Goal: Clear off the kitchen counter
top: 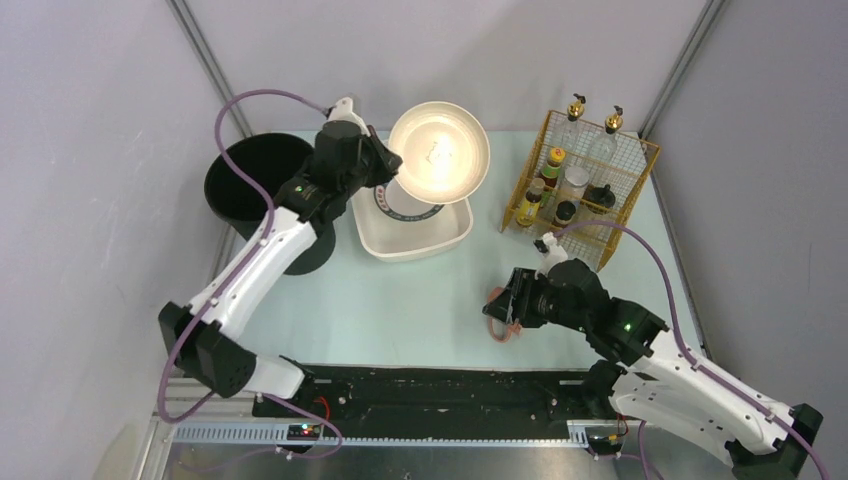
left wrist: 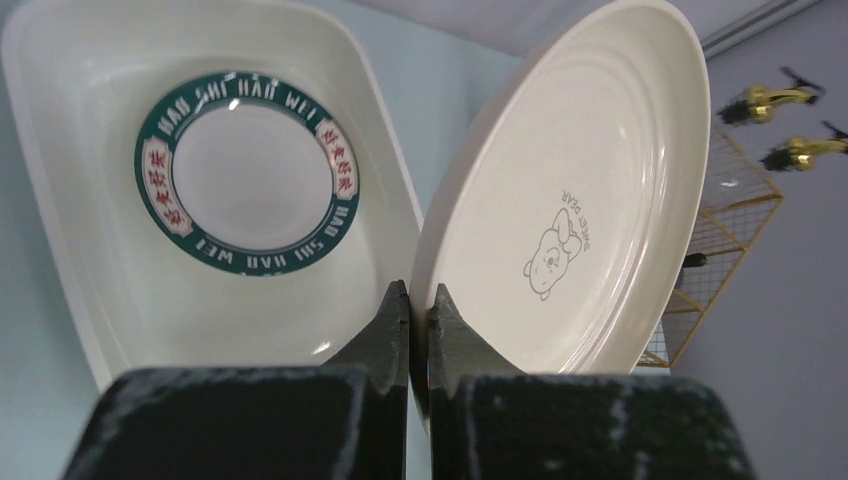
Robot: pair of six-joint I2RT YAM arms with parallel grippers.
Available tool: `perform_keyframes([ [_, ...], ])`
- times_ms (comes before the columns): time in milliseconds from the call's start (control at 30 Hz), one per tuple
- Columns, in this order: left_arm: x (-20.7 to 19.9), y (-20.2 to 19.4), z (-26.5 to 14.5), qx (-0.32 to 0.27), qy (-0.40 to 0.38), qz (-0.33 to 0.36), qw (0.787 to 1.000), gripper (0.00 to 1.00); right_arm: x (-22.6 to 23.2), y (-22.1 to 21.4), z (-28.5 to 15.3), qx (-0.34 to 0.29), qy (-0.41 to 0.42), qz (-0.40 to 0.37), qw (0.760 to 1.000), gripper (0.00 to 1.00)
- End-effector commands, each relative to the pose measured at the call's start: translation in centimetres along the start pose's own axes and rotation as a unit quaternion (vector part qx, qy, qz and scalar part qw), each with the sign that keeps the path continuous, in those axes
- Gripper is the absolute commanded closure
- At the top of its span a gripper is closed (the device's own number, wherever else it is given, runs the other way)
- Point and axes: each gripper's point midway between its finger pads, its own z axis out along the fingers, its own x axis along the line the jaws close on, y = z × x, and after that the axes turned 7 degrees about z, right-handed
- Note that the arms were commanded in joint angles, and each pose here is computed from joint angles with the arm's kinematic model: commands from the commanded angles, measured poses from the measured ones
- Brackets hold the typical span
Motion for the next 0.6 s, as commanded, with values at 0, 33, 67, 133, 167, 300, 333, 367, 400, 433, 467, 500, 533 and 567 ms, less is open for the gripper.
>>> perform_keyframes([
  [0, 0.1, -0.7, 2.7, 0.006, 0.014, -0.052, 0.999, 1.0, 0.1, 0.2, -0.3, -0.008, 0.004, -0.003, 1.0, 0.45],
  [33, 0.4, -0.6, 3.1, 0.004, 0.022, -0.057, 0.998, 1.0, 0.1, 0.1, -0.4, -0.008, 0.003, -0.003, 1.0, 0.45],
  [67, 0.9, -1.3, 4.0, 0.012, 0.031, -0.059, 0.998, 1.0, 0.1, 0.0, -0.5, -0.006, 0.003, -0.004, 1.0, 0.45],
  [133, 1.7, -1.9, 5.5, 0.023, 0.043, -0.069, 0.996, 1.0, 0.1, -0.1, -0.7, -0.005, 0.004, -0.004, 1.0, 0.45],
  [167, 2.2, -1.9, 6.0, 0.024, 0.049, -0.077, 0.996, 1.0, 0.1, -0.2, -0.7, -0.005, 0.004, -0.005, 1.0, 0.45],
  [300, 4.6, -2.9, 8.5, 0.038, 0.077, -0.09, 0.992, 1.0, 0.0, -0.3, -1.1, -0.006, 0.005, -0.006, 1.0, 0.45],
  [333, 5.1, -3.6, 9.3, 0.048, 0.079, -0.092, 0.991, 1.0, 0.0, -0.4, -1.2, -0.007, 0.006, -0.005, 1.0, 0.45],
  [367, 5.6, -3.4, 9.9, 0.045, 0.079, -0.099, 0.991, 1.0, -0.2, -0.5, -1.2, -0.005, 0.005, -0.005, 1.0, 0.45],
  [400, 6.2, -3.9, 10.6, 0.055, 0.078, -0.107, 0.99, 1.0, -0.2, -0.5, -1.3, -0.007, 0.008, -0.004, 1.0, 0.45],
  [433, 6.4, -4.1, 11.1, 0.057, 0.076, -0.111, 0.989, 1.0, -0.3, -0.7, -1.3, -0.006, 0.007, -0.004, 1.0, 0.45],
  [467, 7.2, -4.6, 11.8, 0.066, 0.078, -0.121, 0.987, 1.0, -0.4, -0.7, -1.4, -0.006, 0.008, -0.003, 1.0, 0.45],
  [500, 7.7, -5.0, 12.4, 0.069, 0.081, -0.124, 0.987, 1.0, -0.5, -0.9, -1.3, -0.004, 0.006, -0.003, 1.0, 0.45],
  [533, 8.4, -5.0, 12.7, 0.069, 0.085, -0.132, 0.985, 1.0, -0.6, -0.9, -1.3, -0.003, 0.006, -0.003, 1.0, 0.45],
  [567, 8.8, -5.2, 13.1, 0.069, 0.089, -0.135, 0.984, 1.0, -0.6, -1.0, -1.4, -0.002, 0.007, -0.003, 1.0, 0.45],
])
